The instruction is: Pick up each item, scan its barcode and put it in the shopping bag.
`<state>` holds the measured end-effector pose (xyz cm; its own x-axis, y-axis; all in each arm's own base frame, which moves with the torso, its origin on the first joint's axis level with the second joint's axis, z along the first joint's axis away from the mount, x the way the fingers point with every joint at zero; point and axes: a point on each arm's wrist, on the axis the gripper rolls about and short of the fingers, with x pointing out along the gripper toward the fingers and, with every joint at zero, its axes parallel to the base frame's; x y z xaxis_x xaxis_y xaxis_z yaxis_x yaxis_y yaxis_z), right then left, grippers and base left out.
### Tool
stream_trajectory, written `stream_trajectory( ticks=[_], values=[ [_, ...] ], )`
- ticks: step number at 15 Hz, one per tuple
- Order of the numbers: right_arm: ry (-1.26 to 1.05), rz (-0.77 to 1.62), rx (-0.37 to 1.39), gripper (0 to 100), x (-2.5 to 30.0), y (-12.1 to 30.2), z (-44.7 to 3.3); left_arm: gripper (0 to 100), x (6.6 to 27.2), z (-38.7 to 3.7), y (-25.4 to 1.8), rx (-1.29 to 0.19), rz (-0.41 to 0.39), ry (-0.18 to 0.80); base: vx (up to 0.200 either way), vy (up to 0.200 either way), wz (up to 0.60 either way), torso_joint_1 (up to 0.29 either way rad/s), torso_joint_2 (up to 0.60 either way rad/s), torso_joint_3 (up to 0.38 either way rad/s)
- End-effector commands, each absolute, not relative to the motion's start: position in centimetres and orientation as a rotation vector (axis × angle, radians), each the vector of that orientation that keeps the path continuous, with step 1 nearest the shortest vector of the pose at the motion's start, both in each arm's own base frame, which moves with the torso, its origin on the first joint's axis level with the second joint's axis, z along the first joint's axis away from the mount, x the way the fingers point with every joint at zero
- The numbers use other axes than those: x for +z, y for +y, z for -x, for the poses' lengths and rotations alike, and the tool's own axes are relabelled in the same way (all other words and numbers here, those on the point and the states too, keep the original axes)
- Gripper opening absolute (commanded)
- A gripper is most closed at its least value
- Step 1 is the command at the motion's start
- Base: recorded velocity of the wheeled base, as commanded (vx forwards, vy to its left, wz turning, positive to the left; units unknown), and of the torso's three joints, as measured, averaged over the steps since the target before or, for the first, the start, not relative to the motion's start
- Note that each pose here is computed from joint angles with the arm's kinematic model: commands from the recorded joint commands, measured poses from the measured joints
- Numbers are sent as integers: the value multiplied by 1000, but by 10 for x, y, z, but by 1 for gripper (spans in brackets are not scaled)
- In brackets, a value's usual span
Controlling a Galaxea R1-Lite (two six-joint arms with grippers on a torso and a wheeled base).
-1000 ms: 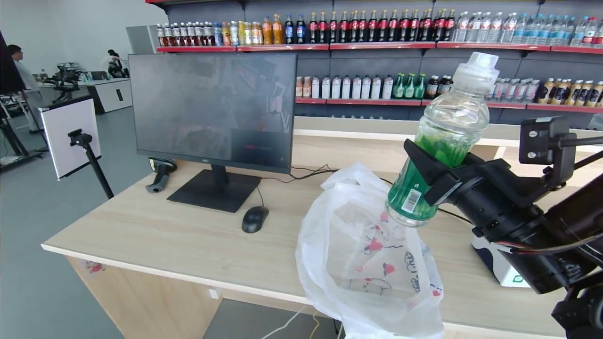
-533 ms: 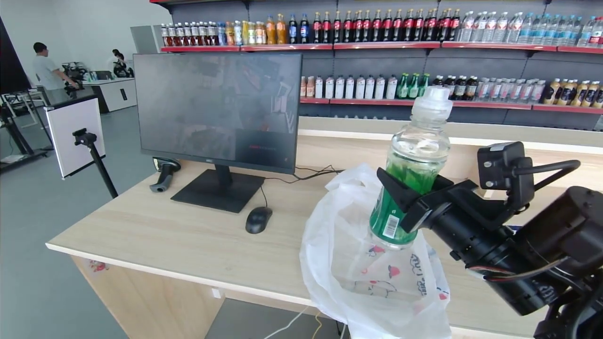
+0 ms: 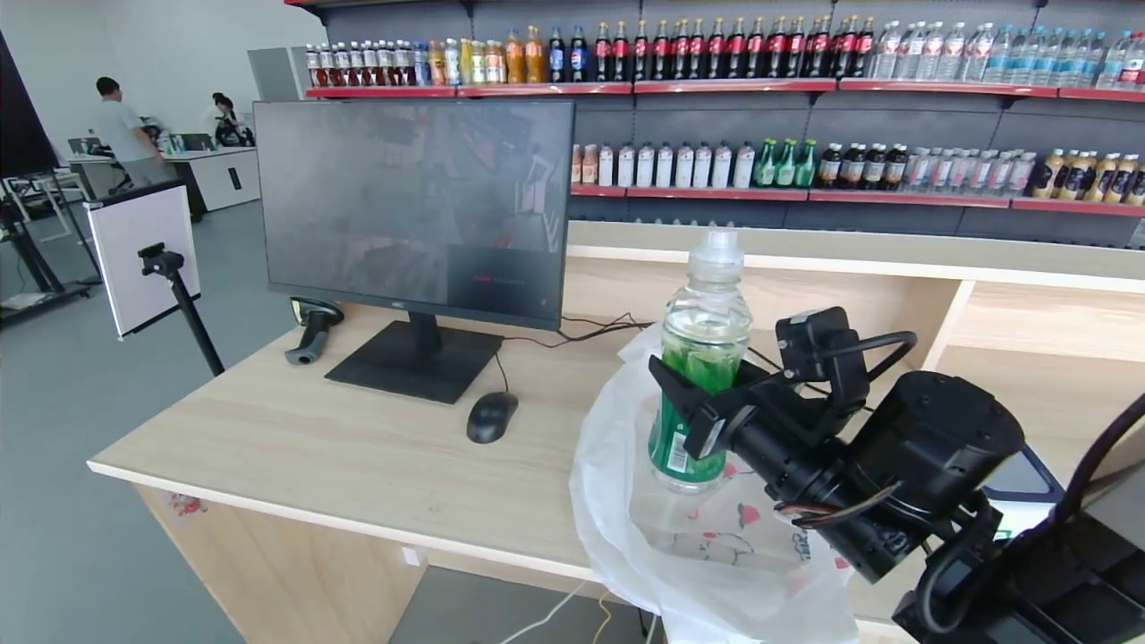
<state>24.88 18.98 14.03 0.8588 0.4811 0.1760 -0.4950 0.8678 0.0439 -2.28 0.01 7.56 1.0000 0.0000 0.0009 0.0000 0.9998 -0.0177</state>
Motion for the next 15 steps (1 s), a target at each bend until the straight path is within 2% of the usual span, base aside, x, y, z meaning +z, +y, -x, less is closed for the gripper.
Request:
stream_trajectory(
  ticks=[1,10,15],
  values=[
    [-131,-88,515,0,127,197,-258,100,76,23,0,0,18,-2,0,0,0,0,0,0],
    [-115,-84,466,0,108,203,-289,100,76,23,0,0,18,-2,0,0,0,0,0,0],
    [-95,-76,466,0,102,203,-289,100,76,23,0,0,20,-3,0,0,0,0,0,0]
  ],
)
